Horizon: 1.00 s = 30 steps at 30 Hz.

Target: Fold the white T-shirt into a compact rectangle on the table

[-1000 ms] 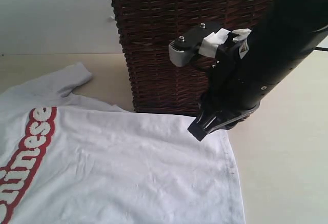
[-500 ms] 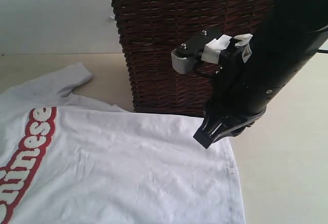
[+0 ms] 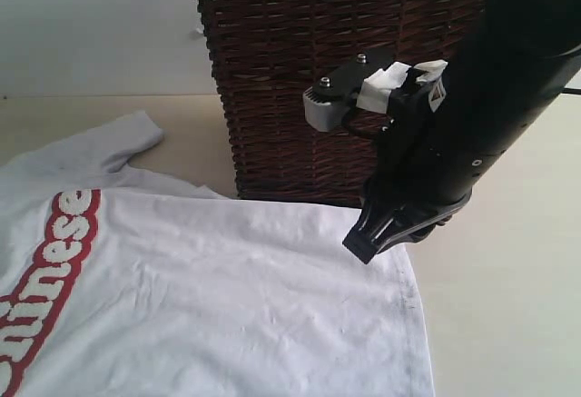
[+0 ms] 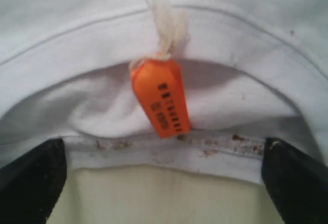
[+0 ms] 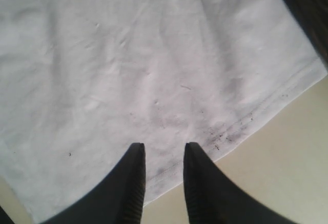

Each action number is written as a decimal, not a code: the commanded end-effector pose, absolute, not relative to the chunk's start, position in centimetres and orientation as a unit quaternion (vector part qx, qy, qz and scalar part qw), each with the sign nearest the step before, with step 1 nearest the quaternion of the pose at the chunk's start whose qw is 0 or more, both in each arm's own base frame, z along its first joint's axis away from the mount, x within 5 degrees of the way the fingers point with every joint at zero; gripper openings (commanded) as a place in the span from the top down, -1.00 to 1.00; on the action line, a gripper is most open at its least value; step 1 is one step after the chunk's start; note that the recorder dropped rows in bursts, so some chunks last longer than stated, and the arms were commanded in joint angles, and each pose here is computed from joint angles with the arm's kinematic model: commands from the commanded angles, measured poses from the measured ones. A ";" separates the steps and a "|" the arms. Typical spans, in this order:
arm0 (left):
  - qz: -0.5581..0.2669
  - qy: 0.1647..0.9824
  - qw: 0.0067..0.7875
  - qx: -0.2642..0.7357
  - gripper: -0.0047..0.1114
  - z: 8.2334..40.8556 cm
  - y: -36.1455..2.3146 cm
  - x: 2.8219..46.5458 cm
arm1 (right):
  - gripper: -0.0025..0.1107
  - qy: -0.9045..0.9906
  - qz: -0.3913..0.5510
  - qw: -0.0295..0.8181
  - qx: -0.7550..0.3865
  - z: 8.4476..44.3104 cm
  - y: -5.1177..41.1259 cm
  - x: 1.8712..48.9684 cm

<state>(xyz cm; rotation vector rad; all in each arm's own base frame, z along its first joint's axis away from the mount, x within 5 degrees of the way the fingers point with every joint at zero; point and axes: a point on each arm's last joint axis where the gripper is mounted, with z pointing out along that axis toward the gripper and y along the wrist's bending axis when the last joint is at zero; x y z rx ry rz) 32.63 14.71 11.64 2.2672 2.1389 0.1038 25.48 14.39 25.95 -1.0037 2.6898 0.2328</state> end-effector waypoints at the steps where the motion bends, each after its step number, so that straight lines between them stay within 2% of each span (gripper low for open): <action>1: -0.008 0.672 0.000 0.740 -0.90 11.0 14.5 32.0 | 0.46 0.924 0.077 0.137 -0.349 26.2 14.3 25.6; 14: -0.031 0.671 -0.010 0.741 -0.90 9.3 14.5 31.9 | 0.46 0.924 0.077 0.137 -0.349 26.2 14.3 25.6; 30: -0.023 0.671 -0.007 0.741 -0.90 9.4 14.6 32.0 | 0.46 0.918 0.075 0.138 -0.363 26.2 14.3 25.6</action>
